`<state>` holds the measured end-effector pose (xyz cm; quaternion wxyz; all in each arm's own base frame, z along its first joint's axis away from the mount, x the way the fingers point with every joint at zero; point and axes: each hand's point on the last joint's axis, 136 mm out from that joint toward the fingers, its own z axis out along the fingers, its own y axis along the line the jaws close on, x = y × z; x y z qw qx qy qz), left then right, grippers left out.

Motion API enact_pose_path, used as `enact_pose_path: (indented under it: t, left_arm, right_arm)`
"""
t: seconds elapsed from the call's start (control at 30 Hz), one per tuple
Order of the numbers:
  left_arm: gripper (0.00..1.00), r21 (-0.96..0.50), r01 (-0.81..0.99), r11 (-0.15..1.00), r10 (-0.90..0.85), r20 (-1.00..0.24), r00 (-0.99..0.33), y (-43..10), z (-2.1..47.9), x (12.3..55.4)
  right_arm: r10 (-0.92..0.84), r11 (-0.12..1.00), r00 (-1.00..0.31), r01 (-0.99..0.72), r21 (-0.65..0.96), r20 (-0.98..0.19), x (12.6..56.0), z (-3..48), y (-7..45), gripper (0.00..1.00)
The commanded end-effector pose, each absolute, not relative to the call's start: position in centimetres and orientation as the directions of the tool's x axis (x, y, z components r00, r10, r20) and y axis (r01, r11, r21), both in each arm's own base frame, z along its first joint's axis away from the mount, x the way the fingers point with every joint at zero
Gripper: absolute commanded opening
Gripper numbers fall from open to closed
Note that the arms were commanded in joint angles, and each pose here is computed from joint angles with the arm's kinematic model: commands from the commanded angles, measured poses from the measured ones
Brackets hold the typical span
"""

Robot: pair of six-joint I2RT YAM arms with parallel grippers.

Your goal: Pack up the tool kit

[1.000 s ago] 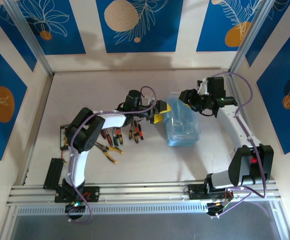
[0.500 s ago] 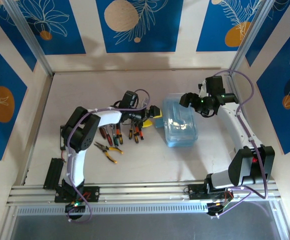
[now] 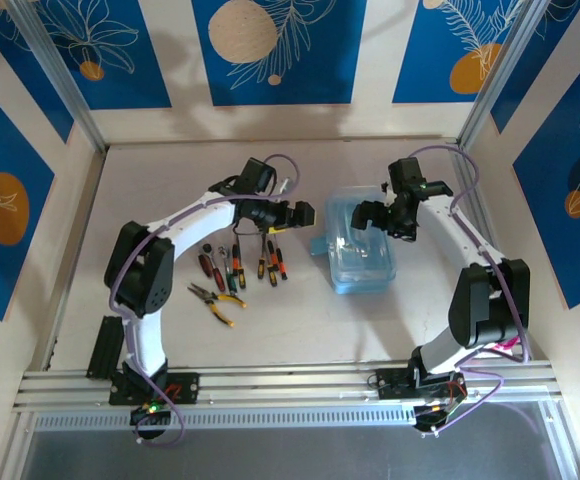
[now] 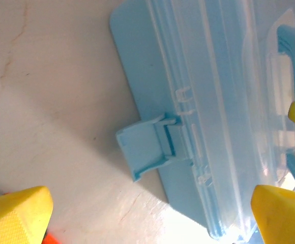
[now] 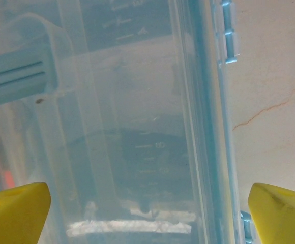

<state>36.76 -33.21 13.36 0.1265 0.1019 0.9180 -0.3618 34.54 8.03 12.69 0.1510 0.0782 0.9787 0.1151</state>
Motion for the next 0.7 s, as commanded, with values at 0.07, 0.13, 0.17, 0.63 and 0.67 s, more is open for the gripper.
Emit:
enact_pose_path:
  t: [0.07,0.13,0.17,0.63,0.67]
  left_arm:
    - [1.00,-0.576,0.284,0.767,0.121,-0.304,-0.945,-31.2,13.4,36.0]
    - [1.00,-0.575,0.279,0.769,0.119,-0.300,-0.946,-31.1,13.3,35.9]
    - [1.00,-0.575,0.278,0.769,0.119,-0.299,-0.947,-31.1,13.2,35.9]
    - [1.00,-0.575,0.294,0.763,0.126,-0.314,-0.941,-31.3,14.1,36.3]
    - [1.00,-0.579,0.297,0.759,0.128,-0.315,-0.940,-31.5,14.2,36.3]
  right_arm:
    - [0.149,0.973,-0.954,0.094,0.210,-0.262,35.0,11.6,8.2,0.94]
    - [0.145,0.974,-0.955,0.092,0.205,-0.258,35.0,11.4,8.2,0.89]
    - [0.147,0.974,-0.955,0.093,0.208,-0.258,35.0,11.3,8.2,0.86]
    - [0.231,0.838,-0.904,-0.003,0.546,-0.359,35.3,15.4,9.7,0.56]
    - [0.244,0.814,-0.899,-0.014,0.580,-0.364,35.3,15.8,9.8,0.56]
